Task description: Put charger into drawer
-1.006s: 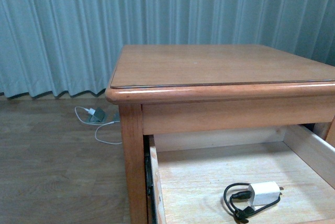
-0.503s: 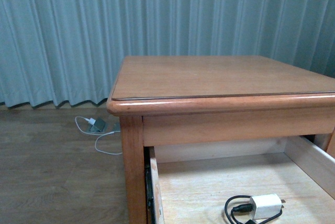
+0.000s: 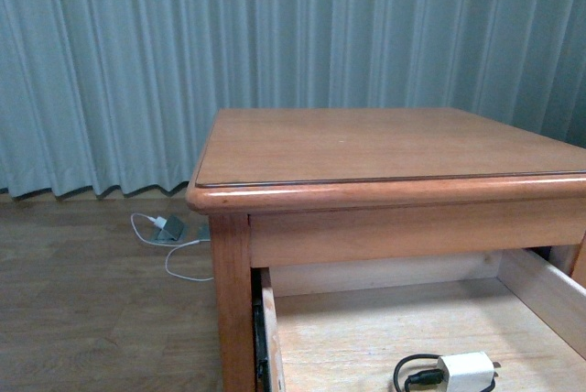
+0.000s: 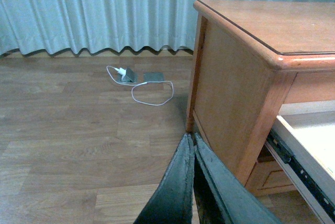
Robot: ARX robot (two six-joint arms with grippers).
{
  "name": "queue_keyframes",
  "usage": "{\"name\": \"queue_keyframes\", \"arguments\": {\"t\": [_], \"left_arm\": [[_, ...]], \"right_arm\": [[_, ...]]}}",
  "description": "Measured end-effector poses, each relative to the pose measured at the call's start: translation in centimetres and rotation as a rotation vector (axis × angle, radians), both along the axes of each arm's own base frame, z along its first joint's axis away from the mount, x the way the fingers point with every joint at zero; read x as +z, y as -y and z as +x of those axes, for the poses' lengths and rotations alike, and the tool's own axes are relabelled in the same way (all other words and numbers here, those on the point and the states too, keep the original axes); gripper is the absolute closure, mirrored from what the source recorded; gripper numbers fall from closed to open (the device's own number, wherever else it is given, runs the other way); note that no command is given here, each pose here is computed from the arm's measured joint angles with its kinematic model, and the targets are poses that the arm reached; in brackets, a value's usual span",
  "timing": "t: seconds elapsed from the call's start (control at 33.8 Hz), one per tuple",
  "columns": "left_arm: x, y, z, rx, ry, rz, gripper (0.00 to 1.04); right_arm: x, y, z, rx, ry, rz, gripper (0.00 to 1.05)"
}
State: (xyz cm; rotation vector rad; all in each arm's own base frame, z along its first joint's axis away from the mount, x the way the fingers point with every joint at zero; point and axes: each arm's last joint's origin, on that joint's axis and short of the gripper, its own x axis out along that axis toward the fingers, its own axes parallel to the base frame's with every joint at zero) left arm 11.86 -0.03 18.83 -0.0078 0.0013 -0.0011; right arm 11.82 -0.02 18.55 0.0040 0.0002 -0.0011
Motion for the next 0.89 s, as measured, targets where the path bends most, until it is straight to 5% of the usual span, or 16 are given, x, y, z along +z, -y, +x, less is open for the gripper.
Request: {"name": "queue_keyframes", "arguments": {"t": [0.8, 0.89], "left_arm": [[-1.7, 0.0, -2.2, -0.002, 0.022, 0.001, 1.01], [-1.7, 0.0, -2.2, -0.002, 0.022, 0.001, 0.85]], "right_arm": [[0.0, 0.0, 0.0, 0.0, 0.0, 0.0, 0.09], [0.0, 0.0, 0.0, 0.0, 0.0, 0.0, 0.09]]}}
